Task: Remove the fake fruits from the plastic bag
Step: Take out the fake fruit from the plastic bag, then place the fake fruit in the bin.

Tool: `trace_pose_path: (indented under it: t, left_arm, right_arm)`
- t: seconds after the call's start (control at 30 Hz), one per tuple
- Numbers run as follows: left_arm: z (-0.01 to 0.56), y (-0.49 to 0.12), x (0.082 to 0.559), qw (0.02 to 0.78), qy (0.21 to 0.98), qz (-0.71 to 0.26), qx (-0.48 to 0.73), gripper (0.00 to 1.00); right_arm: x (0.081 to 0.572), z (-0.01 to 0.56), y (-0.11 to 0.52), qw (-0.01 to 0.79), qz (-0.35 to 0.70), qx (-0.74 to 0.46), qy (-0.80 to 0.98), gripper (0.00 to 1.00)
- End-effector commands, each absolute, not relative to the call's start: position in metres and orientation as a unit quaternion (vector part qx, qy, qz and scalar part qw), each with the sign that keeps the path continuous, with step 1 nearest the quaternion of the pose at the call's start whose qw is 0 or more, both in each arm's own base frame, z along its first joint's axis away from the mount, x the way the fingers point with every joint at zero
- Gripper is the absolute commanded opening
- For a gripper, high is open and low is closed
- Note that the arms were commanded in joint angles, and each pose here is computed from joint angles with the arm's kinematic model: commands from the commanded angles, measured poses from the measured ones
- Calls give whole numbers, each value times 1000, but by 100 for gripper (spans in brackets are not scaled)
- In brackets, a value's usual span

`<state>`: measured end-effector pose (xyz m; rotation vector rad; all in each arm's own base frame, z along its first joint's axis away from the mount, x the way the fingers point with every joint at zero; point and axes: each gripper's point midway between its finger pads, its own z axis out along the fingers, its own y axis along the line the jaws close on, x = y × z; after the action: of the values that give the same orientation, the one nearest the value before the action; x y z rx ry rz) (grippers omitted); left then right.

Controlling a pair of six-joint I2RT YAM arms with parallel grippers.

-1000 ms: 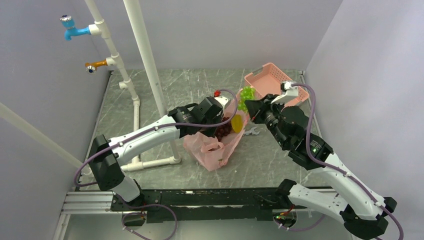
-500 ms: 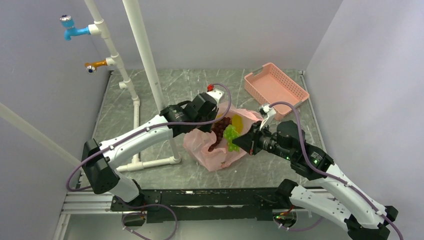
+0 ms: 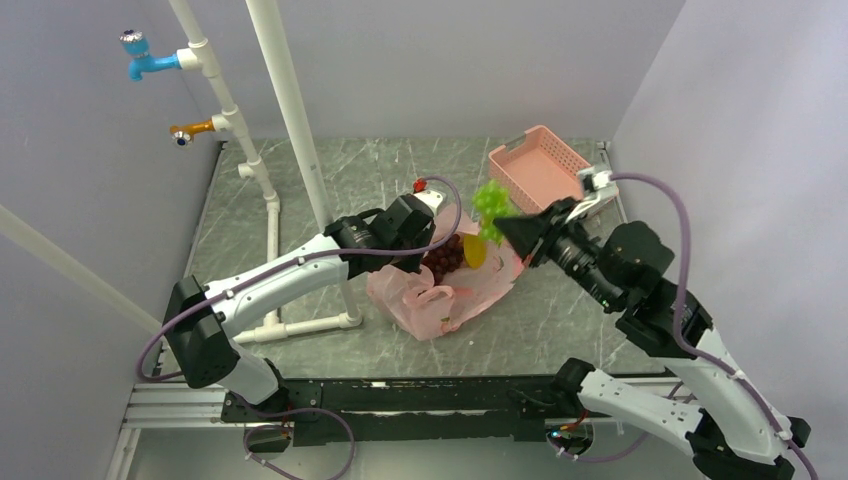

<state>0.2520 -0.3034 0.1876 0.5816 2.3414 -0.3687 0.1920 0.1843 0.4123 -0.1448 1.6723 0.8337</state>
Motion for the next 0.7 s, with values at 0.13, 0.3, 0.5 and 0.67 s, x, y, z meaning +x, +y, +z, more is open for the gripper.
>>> trace_pose_path:
  t: [0.13,0.3,0.5,0.67]
  left_arm:
    - [209,-307,256,361,893,-160,216,0]
    - [213,-308,258,360,893,-157,221,0]
    - [217,-309,258,361,891,-159,225,0]
    - [227,-317,259,359,889,-169,230,0]
  right_arm:
    - [298,422,116,670,73,87,733,0]
    - [372,373,84,616,79,125,774,0]
    - [447,277,30,536,50,175,824,0]
    - [491,209,-17,464,-33,204,861,0]
